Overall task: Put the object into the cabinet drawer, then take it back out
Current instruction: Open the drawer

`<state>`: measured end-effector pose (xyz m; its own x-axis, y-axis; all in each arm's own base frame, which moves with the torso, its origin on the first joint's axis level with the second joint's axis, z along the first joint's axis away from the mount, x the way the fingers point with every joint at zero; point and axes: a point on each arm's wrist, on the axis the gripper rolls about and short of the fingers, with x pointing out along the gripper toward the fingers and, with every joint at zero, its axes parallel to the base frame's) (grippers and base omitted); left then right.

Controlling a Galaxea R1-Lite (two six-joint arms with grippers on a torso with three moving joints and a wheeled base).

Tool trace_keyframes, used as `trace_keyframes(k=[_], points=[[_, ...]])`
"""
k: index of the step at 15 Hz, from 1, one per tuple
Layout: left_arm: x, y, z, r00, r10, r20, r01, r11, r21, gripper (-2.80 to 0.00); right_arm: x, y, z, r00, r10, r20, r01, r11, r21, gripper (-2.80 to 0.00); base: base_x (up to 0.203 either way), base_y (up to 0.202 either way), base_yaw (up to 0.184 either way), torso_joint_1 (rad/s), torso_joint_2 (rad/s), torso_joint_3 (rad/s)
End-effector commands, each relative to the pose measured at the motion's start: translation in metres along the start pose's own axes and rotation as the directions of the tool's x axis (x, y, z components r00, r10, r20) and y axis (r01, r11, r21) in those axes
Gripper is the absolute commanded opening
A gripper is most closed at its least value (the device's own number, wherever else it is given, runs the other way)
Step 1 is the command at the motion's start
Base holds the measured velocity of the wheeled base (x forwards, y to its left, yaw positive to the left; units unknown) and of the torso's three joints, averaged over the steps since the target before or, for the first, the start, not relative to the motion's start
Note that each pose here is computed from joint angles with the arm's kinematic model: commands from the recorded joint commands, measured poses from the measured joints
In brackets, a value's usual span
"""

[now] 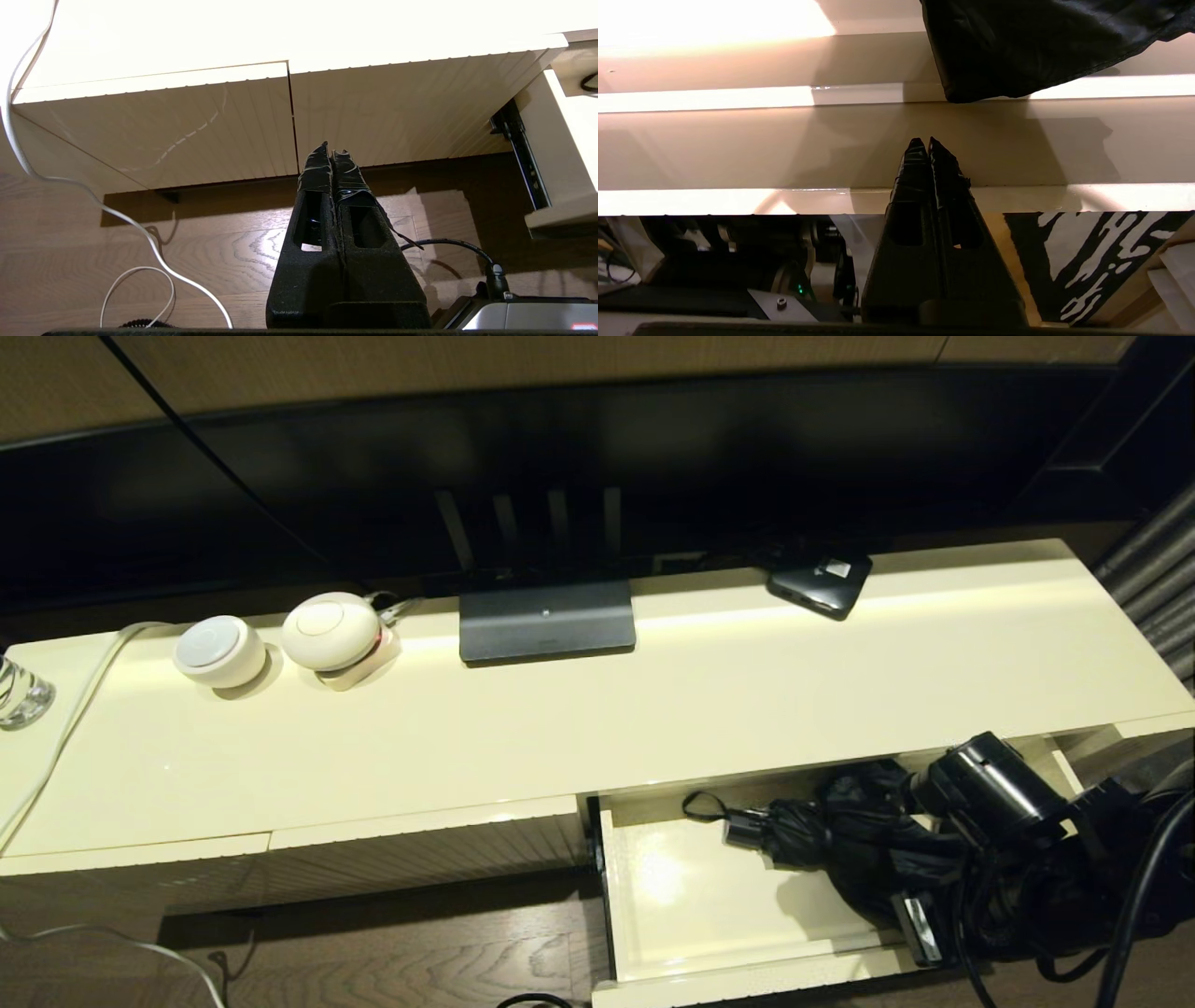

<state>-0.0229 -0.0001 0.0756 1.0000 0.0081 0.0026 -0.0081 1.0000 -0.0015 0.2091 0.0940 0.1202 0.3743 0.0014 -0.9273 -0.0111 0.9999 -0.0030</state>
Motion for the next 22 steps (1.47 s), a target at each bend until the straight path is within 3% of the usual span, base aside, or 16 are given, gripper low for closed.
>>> trace_keyframes(k=[1, 10, 19, 22], points=[[0.000, 0.000, -0.001, 1.000, 0.001, -0.003, -0.001, 1.000, 0.000, -2.80, 0.001, -0.002, -0.006, 1.000, 0.010, -0.022, -0.010, 1.000, 0.001, -2.80, 0.000, 0.000, 0.000, 0.000, 0.00, 0.000], [0.000, 0.000, -0.001, 1.000, 0.001, -0.005, -0.001, 1.000, 0.000, -2.80, 0.004, -0.002, -0.004, 0.999, 0.030, -0.018, -0.030, 1.000, 0.004, -2.80, 0.000, 0.000, 0.000, 0.000, 0.00, 0.000], [0.000, 0.000, -0.001, 1.000, 0.001, -0.004, -0.001, 1.000, 0.000, -2.80, 0.005, -0.008, 0.032, 0.983, 0.045, 0.180, -0.060, 0.995, 0.079, -2.80, 0.000, 0.000, 0.000, 0.000, 0.00, 0.000], [0.000, 0.000, -0.001, 1.000, 0.001, -0.005, -0.001, 1.000, 0.000, -2.80, -0.004, -0.009, 0.032, 0.968, 0.056, 0.243, -0.071, 0.996, 0.053, -2.80, 0.000, 0.000, 0.000, 0.000, 0.00, 0.000]])
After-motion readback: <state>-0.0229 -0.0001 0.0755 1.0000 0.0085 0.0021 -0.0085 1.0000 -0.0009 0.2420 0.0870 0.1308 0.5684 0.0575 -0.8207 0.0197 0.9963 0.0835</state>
